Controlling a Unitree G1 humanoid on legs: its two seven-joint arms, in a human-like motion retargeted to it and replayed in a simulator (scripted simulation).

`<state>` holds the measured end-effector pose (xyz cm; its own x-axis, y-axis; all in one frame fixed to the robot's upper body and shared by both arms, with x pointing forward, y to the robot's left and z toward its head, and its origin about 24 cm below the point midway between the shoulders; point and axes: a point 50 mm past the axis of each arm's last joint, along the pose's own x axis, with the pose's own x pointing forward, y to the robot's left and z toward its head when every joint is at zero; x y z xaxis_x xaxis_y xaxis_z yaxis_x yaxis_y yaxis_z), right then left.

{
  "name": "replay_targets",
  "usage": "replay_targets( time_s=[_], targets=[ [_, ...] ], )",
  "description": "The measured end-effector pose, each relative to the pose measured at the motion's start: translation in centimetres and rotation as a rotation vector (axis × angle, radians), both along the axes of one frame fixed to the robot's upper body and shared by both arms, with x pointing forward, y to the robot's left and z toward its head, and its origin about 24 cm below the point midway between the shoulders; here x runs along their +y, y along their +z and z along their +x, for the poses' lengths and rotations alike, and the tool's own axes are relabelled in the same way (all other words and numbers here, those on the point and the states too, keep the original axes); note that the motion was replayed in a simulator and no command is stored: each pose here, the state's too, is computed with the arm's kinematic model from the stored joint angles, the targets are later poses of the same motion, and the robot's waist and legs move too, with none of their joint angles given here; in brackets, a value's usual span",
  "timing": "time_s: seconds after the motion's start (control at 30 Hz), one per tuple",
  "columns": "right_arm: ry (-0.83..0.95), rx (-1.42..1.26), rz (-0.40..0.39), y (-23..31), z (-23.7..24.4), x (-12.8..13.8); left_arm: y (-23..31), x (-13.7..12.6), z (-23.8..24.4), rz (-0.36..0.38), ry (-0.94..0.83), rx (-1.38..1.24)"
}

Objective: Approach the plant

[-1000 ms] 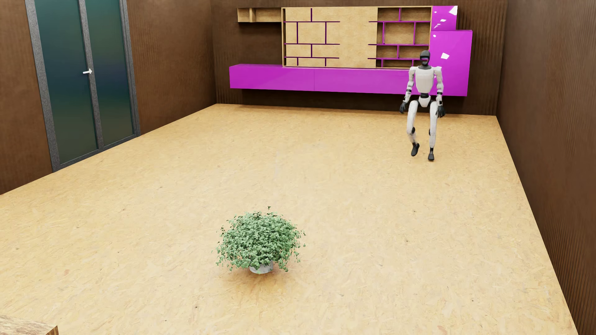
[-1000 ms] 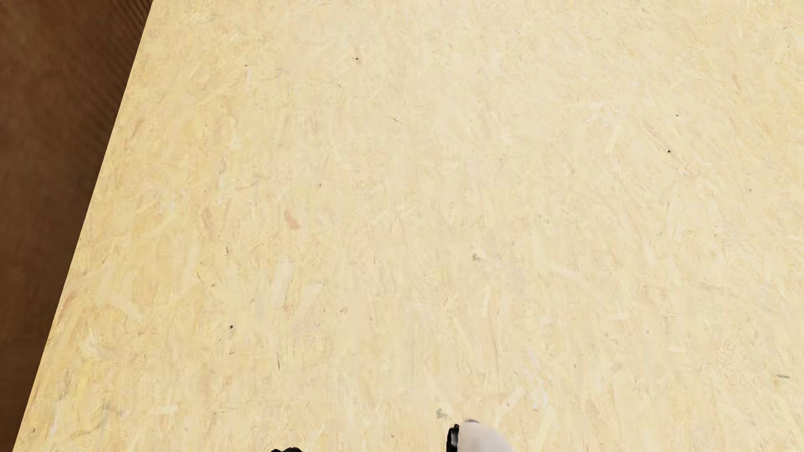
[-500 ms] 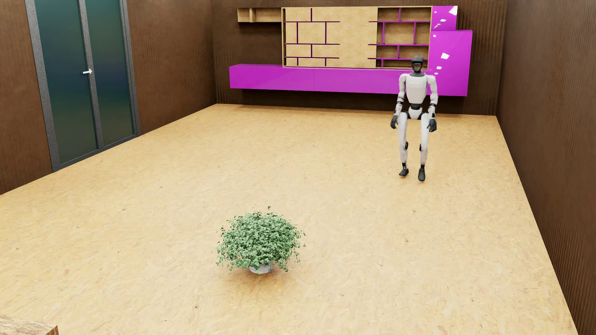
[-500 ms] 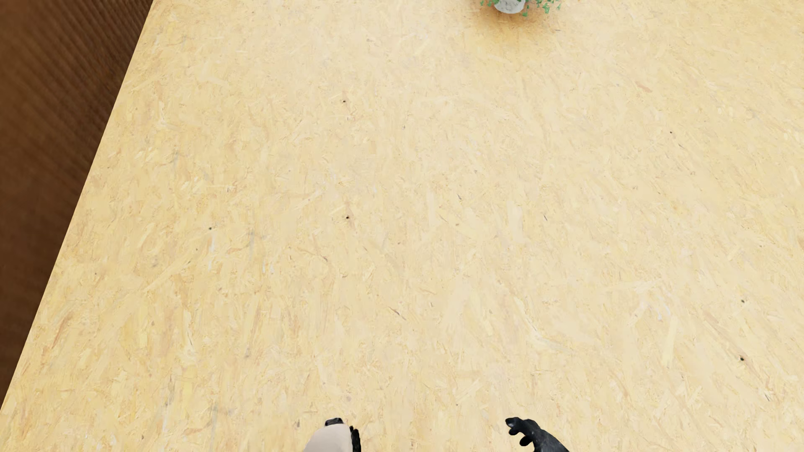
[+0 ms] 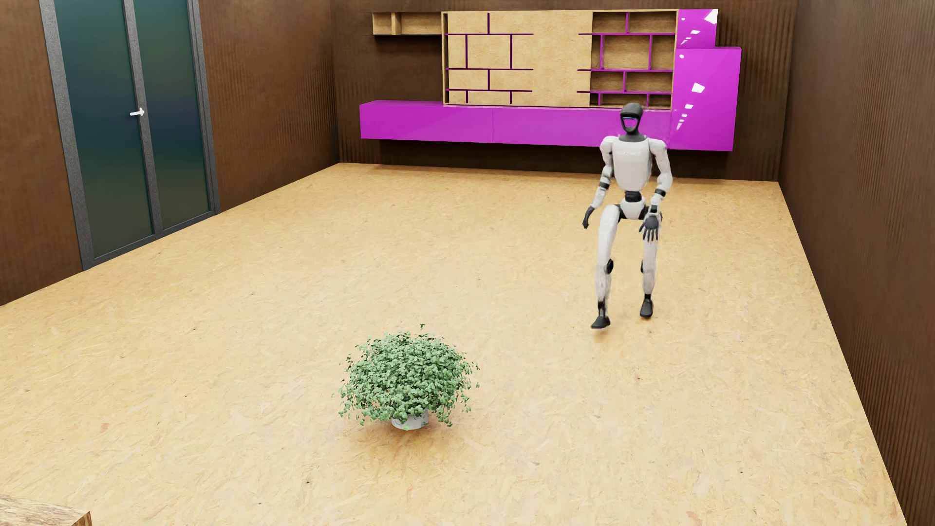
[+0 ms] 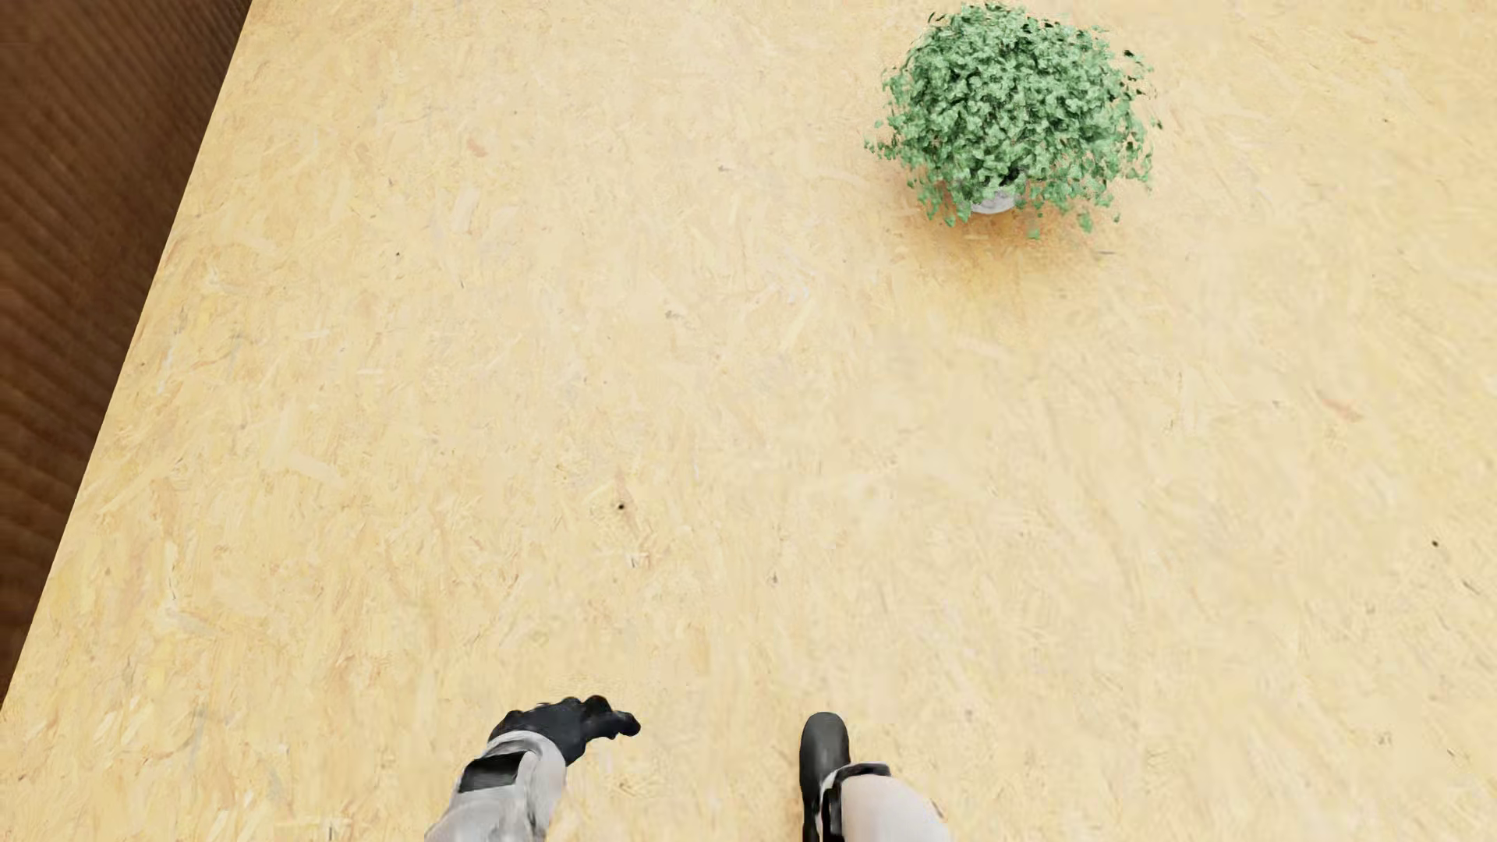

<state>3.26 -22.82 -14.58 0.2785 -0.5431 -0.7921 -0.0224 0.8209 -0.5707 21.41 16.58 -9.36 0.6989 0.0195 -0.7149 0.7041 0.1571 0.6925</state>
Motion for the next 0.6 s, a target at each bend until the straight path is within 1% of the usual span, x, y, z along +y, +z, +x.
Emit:
replay_targets(
  time_s=[0.03,0.07,0.1,0.13,0.17,0.2,0.23,0.27,0.3,0.33,0.37,0.4,0.43,0.47,0.5,0.53,0.57,0.6],
  targets=[
    [-0.061,0.013,0.035,-0.1,-2.5,0.2,3.3,-1.5,3.3,-0.040,-0.084,-0.182],
    [-0.025,0.052,0.061,0.1,-4.9,0.5,6.4,-2.8,5.2,-0.106,-0.127,-0.357],
    [0.064,0.116,0.084,0.2,-6.9,1.1,8.6,-3.4,5.7,-0.191,-0.129,-0.490],
    [0.148,0.186,0.131,0.1,-8.6,2.2,9.9,-3.5,5.4,-0.270,-0.116,-0.557],
    [0.215,0.246,0.210,-0.2,-9.4,3.6,10.3,-2.9,4.6,-0.314,-0.096,-0.563],
    [0.276,0.304,0.280,-0.8,-9.1,4.3,9.9,-2.2,3.5,-0.334,-0.045,-0.536],
    [0.341,0.350,0.316,-1.4,-7.4,4.2,8.8,-1.3,2.3,-0.343,0.052,-0.496],
    [0.405,0.364,0.289,-1.8,-4.5,3.6,6.8,-0.8,1.0,-0.366,0.199,-0.444],
    [0.462,0.342,0.219,-1.8,-1.0,2.9,4.3,-0.4,-0.5,-0.383,0.376,-0.369],
    [0.531,0.263,0.137,-1.3,2.8,2.7,1.3,0.5,-2.4,-0.344,0.535,-0.246],
    [0.619,0.144,0.065,-0.3,6.8,2.9,-1.5,1.6,-5.0,-0.253,0.621,-0.074],
    [0.720,-0.020,0.005,1.4,11.2,3.7,-3.6,2.9,-8.1,-0.139,0.585,0.140],
    [0.810,-0.228,-0.047,3.9,15.1,4.5,-4.7,4.1,-11.0,-0.049,0.472,0.345],
    [0.873,-0.468,-0.076,7.1,18.7,5.8,-5.0,5.3,-13.8,-0.019,0.413,0.483],
    [0.915,-0.700,-0.071,10.3,20.9,7.4,-4.8,6.2,-16.7,-0.052,0.482,0.535],
    [0.966,-0.878,-0.046,12.8,21.6,8.6,-4.3,6.6,-19.6,-0.111,0.632,0.516],
    [1.030,-0.979,-0.028,14.6,21.0,9.3,-3.8,5.8,-21.9,-0.163,0.751,0.475],
    [1.069,-1.012,-0.008,15.3,19.8,9.5,-3.6,4.4,-23.0,-0.192,0.799,0.452]
  ],
)
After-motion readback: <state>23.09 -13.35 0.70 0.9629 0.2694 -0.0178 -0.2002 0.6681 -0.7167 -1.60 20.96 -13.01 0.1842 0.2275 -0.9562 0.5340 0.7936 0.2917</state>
